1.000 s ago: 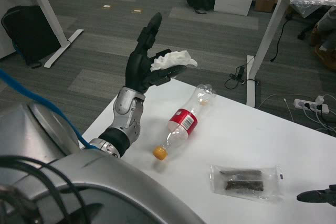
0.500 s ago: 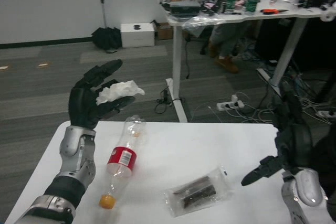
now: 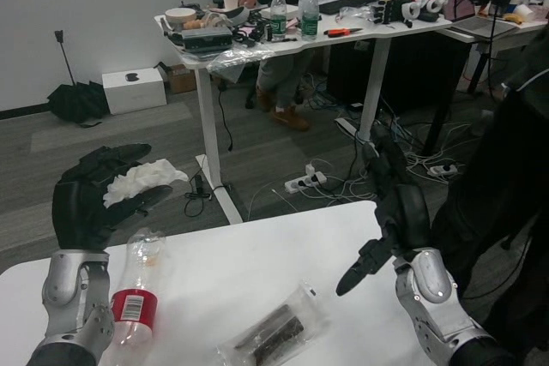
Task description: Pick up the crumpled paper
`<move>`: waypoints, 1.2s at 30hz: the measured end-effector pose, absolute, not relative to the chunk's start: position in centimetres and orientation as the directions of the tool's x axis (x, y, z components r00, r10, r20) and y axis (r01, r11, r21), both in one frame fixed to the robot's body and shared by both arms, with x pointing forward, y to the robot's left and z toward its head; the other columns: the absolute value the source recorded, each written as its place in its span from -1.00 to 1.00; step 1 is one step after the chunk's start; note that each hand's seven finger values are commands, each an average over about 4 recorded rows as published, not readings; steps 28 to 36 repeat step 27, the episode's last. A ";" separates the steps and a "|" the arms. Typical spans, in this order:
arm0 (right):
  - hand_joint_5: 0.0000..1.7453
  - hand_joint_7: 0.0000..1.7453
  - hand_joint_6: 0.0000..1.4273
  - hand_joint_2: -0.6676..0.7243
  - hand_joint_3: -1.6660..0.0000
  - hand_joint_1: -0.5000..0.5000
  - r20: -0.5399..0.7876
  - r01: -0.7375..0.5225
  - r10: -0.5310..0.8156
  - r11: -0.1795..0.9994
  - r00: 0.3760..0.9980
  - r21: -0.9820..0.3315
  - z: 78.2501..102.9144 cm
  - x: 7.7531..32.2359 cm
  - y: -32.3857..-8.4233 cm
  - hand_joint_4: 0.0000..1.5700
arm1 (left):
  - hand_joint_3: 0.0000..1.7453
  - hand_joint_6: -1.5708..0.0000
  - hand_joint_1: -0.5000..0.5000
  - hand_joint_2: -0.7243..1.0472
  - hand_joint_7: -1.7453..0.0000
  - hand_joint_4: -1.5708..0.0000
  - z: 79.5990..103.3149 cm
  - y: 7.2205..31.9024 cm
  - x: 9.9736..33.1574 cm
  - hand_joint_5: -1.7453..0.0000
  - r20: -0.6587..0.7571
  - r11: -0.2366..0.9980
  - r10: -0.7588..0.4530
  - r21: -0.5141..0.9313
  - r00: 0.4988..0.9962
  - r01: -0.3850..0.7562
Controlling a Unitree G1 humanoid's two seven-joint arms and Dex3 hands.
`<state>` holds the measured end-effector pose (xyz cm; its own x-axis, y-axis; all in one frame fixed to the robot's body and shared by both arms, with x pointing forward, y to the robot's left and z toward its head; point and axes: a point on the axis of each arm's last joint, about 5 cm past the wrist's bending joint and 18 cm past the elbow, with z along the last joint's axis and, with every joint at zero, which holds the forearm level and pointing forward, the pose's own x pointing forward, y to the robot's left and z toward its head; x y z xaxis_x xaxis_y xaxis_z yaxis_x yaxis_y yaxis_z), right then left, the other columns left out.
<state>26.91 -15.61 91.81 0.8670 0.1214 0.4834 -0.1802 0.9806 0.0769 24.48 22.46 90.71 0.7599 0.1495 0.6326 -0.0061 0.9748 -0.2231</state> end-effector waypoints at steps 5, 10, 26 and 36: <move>-1.00 -1.00 -1.00 1.00 0.98 -0.33 0.499 -0.190 0.126 0.978 0.858 0.081 92.0 26.9 -15.3 -1.00 | -1.00 -0.53 0.16 0.40 0.60 -1.00 90.8 22.4 24.6 -1.00 0.635 0.972 0.158 -0.236 0.756 -0.005; -1.00 -1.00 -1.00 1.00 1.00 -0.33 0.501 -0.190 0.126 0.979 0.856 0.078 92.0 26.9 -15.2 -1.00 | -0.98 -0.56 0.16 0.40 0.60 -1.00 90.9 22.4 24.7 -1.00 0.638 0.971 0.160 -0.241 0.753 -0.002; -1.00 -1.00 -1.00 1.00 1.00 -0.33 0.506 -0.192 0.129 0.978 0.853 0.075 92.2 27.0 -15.2 -1.00 | -1.00 -0.57 0.16 0.40 0.60 -1.00 90.9 22.2 24.7 -1.00 0.637 0.971 0.149 -0.238 0.757 0.009; -1.00 -1.00 -1.00 1.00 1.00 -0.33 0.506 -0.192 0.128 0.978 0.853 0.076 92.2 27.0 -15.2 -1.00 | -1.00 -0.57 0.16 0.40 0.60 -1.00 90.9 22.1 24.8 -1.00 0.637 0.971 0.148 -0.238 0.757 0.010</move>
